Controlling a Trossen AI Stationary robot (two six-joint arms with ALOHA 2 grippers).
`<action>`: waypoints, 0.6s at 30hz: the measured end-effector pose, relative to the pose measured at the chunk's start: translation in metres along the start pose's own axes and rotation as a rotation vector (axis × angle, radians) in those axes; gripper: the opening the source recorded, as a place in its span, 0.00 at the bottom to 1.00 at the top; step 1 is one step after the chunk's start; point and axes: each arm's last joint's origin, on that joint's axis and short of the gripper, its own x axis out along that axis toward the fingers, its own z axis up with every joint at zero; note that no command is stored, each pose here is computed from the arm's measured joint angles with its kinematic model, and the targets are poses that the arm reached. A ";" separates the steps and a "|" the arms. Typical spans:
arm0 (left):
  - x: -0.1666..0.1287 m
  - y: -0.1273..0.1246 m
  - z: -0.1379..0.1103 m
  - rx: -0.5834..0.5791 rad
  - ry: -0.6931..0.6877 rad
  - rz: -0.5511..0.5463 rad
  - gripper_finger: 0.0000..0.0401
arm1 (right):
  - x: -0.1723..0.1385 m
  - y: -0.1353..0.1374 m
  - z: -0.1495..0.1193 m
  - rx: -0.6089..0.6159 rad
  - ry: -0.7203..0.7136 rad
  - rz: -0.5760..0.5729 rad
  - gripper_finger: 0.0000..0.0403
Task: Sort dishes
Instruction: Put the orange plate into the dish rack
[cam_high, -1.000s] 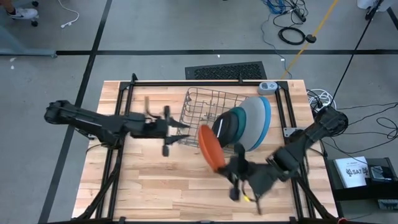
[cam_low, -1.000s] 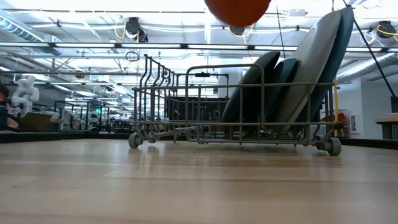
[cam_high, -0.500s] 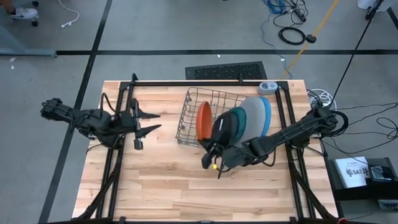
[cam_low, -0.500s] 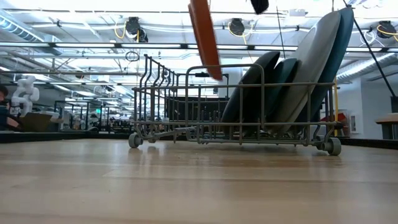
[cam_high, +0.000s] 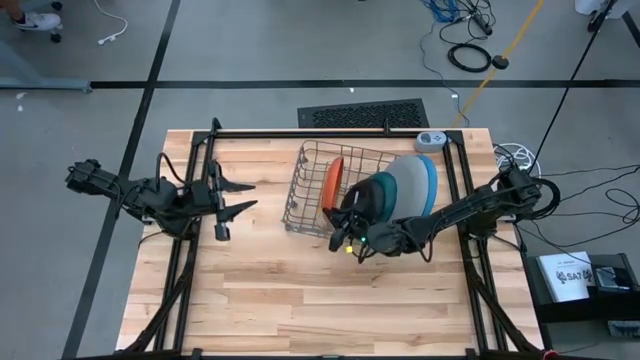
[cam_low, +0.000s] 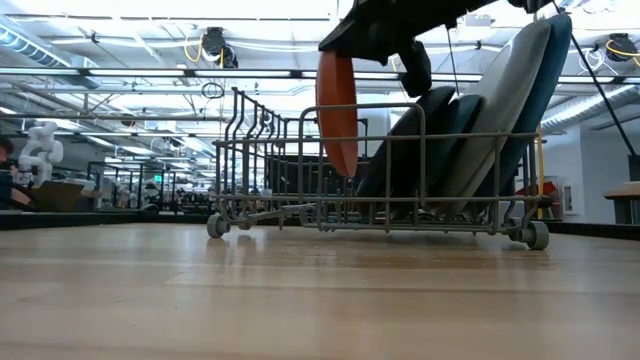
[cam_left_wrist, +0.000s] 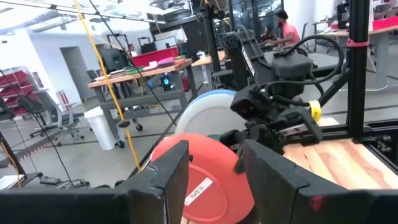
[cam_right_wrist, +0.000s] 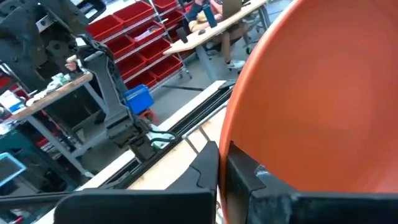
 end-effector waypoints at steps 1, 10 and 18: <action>0.000 0.000 0.000 0.000 0.000 0.000 0.38 | 0.002 -0.001 0.001 0.002 0.003 0.002 0.00; 0.000 0.000 0.000 0.000 0.001 -0.005 0.38 | 0.011 -0.010 0.003 0.019 0.032 -0.009 0.00; 0.000 0.000 -0.001 0.000 0.010 -0.007 0.38 | 0.011 -0.013 0.001 0.040 0.054 -0.032 0.03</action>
